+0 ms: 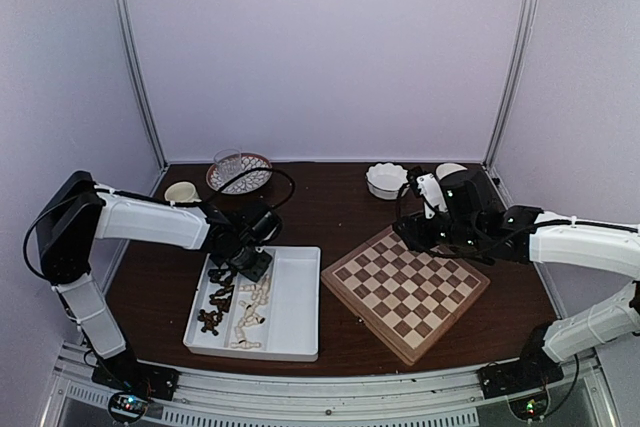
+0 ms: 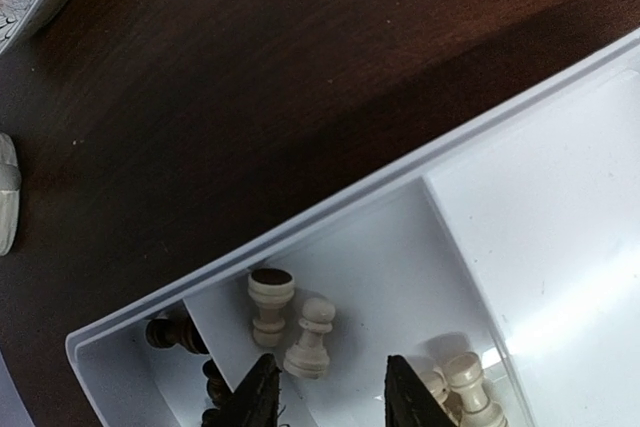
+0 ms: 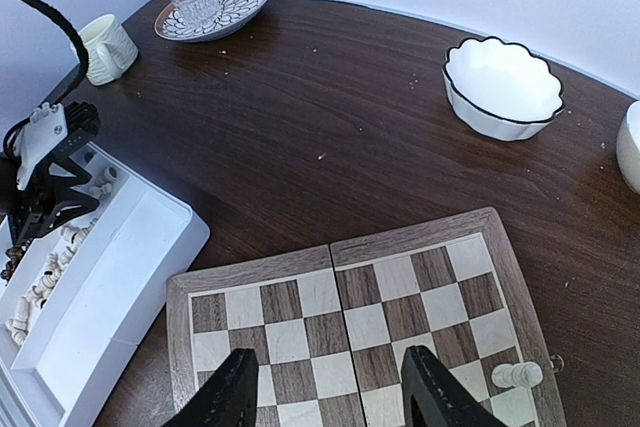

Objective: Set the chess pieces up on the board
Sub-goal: Pick up the pawn from the storage box, then pass from the left arm to the right

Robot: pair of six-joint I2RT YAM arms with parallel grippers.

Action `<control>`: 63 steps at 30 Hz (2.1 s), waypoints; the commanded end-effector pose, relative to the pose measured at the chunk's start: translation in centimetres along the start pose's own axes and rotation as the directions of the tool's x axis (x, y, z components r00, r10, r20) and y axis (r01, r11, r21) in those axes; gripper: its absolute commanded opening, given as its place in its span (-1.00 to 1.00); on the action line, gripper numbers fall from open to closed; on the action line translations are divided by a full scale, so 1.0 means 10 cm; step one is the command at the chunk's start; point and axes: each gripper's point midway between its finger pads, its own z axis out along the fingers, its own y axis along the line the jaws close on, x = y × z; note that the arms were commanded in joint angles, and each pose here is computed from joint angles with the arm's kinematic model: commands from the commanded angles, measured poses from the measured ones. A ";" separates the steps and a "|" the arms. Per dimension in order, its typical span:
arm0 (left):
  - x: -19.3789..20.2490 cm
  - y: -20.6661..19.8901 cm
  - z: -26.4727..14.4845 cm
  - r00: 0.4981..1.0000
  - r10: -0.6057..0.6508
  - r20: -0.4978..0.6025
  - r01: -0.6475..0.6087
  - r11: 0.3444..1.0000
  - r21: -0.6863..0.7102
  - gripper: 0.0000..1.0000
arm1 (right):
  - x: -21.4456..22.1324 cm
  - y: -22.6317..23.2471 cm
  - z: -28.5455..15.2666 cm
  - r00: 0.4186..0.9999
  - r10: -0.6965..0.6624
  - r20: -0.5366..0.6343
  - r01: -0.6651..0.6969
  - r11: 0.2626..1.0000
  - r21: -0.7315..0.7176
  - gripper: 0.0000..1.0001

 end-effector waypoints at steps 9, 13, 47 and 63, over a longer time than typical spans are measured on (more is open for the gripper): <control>0.00 0.00 0.10 0.999 -0.009 -0.051 0.011 0.999 0.042 -0.34 | -0.05 0.02 -0.04 1.000 -0.008 0.025 0.009 1.000 -0.009 0.04; 0.03 0.01 0.14 0.997 -0.020 -0.078 0.025 0.998 0.056 -0.38 | -0.04 0.02 -0.03 1.000 -0.009 0.023 0.009 1.000 -0.009 0.04; -0.38 -0.44 -0.71 0.947 0.042 0.319 -0.119 0.967 0.225 -0.69 | -0.25 0.63 -0.09 0.998 0.062 0.008 -0.057 0.955 -0.292 0.05; -0.59 -1.12 -1.30 0.741 0.048 0.670 -0.403 0.829 0.387 -0.68 | -0.21 1.32 0.48 0.987 0.100 -0.125 -0.152 0.833 -0.533 0.05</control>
